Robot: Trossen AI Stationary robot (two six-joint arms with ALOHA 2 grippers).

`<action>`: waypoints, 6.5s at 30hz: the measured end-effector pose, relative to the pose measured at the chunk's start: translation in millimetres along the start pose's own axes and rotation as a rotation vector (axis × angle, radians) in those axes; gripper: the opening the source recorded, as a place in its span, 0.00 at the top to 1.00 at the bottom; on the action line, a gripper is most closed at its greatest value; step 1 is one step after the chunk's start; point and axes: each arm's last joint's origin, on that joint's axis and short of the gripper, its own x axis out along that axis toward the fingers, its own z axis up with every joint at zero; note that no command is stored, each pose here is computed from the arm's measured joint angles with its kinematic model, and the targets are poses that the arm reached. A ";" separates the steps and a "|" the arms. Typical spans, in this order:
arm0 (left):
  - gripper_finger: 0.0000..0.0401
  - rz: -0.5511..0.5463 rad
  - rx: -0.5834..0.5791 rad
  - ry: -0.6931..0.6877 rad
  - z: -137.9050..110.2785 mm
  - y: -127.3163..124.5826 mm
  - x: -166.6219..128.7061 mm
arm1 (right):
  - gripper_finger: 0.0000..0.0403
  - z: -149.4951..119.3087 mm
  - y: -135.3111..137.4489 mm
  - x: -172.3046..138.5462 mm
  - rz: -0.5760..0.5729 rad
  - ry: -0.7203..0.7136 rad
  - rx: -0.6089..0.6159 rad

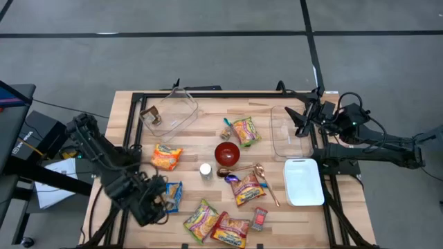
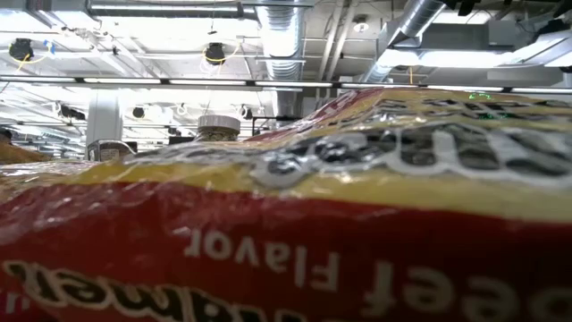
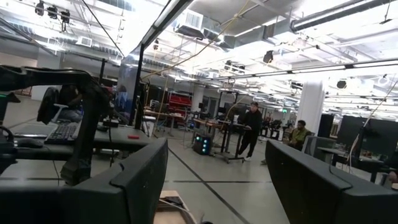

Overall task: Pick & Place Food Item
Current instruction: Put the gold seasoning bottle into the left transparent bin

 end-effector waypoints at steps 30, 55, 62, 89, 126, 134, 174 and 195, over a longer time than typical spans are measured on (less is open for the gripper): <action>0.33 0.145 0.321 -0.164 136.5 137.0 -26.7 | 0.34 -4.3 -8.2 0.5 -0.062 0.039 -0.041; 0.33 0.336 0.267 -0.192 187.9 288.0 -29.4 | 0.34 -12.8 -21.3 3.9 -0.158 0.101 -0.070; 0.33 0.306 0.237 -0.062 197.2 301.4 -4.1 | 0.34 -19.3 -26.2 11.0 -0.191 0.126 -0.073; 0.32 0.265 -0.071 0.059 191.8 347.0 14.7 | 0.34 -21.7 -29.0 12.8 -0.206 0.137 -0.080; 0.32 0.260 -0.242 0.113 191.7 385.4 37.1 | 0.34 -21.6 -28.9 12.8 -0.205 0.136 -0.080; 0.31 0.226 -0.255 0.101 190.7 387.5 36.6 | 0.34 -21.6 -28.8 12.8 -0.205 0.136 -0.080; 0.30 0.177 -0.252 0.158 178.0 381.9 51.9 | 0.34 -21.6 -28.9 12.8 -0.205 0.136 -0.080; 0.24 0.252 -0.215 0.048 176.6 377.8 33.4 | 0.34 -21.5 -28.8 12.8 -0.204 0.136 -0.088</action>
